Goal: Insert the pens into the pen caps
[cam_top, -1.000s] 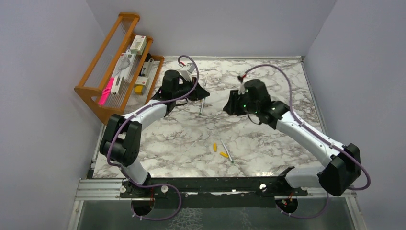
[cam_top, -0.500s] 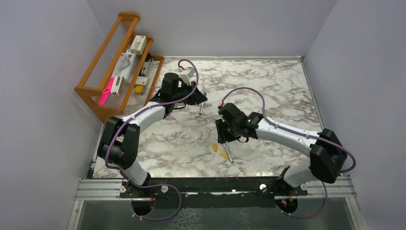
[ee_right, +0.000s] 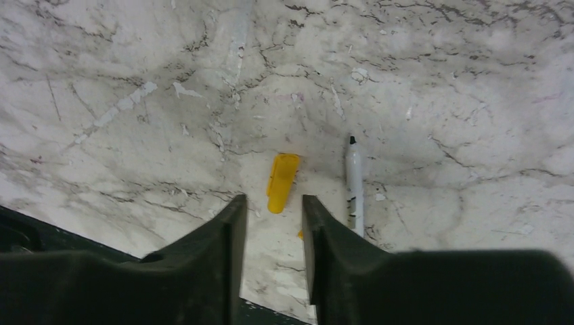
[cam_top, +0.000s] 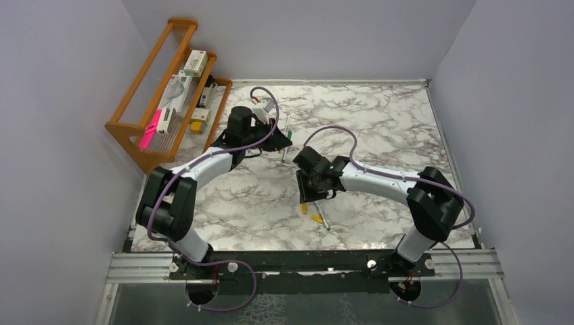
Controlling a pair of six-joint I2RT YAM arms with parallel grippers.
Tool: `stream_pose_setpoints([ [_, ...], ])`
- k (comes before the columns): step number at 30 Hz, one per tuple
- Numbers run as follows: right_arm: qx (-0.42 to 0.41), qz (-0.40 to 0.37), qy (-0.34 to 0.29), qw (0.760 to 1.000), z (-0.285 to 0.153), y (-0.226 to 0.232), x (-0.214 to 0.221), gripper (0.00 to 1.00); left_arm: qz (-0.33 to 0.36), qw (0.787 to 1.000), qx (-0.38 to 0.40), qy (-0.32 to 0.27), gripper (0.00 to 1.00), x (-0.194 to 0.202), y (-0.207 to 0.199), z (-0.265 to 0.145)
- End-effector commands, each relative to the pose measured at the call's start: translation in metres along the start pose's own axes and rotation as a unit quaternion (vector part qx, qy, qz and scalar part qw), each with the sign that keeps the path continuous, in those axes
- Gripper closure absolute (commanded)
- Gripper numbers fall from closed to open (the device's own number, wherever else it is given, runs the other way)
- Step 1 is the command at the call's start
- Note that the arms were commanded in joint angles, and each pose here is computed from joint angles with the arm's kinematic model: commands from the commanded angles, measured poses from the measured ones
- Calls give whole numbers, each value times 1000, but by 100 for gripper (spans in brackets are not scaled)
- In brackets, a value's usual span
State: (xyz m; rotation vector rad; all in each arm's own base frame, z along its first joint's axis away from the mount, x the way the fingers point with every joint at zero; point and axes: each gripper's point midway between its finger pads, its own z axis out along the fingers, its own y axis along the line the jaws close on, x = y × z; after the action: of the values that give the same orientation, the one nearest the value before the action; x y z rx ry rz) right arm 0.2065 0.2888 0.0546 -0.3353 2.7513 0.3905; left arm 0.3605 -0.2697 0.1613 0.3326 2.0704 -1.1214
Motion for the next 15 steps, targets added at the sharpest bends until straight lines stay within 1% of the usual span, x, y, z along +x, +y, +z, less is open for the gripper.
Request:
stream_pose_setpoints([
  [1, 1, 17, -10, 1000, 7, 11, -11, 60, 24, 999, 15, -26, 100, -20, -15, -7],
  [3, 6, 17, -4, 1000, 11, 10, -10, 58, 25, 999, 14, -26, 100, -19, -16, -8],
  [6, 9, 18, 6, 1000, 16, 10, -6, 59, 26, 999, 10, -26, 100, -16, -14, -10],
  [12, 16, 22, 22, 999, 27, 9, 2, 63, 26, 999, -2, -27, 100, -17, -10, -10],
  [15, 21, 23, 29, 999, 32, 8, 7, 64, 25, 999, -1, -26, 100, -17, -10, -9],
])
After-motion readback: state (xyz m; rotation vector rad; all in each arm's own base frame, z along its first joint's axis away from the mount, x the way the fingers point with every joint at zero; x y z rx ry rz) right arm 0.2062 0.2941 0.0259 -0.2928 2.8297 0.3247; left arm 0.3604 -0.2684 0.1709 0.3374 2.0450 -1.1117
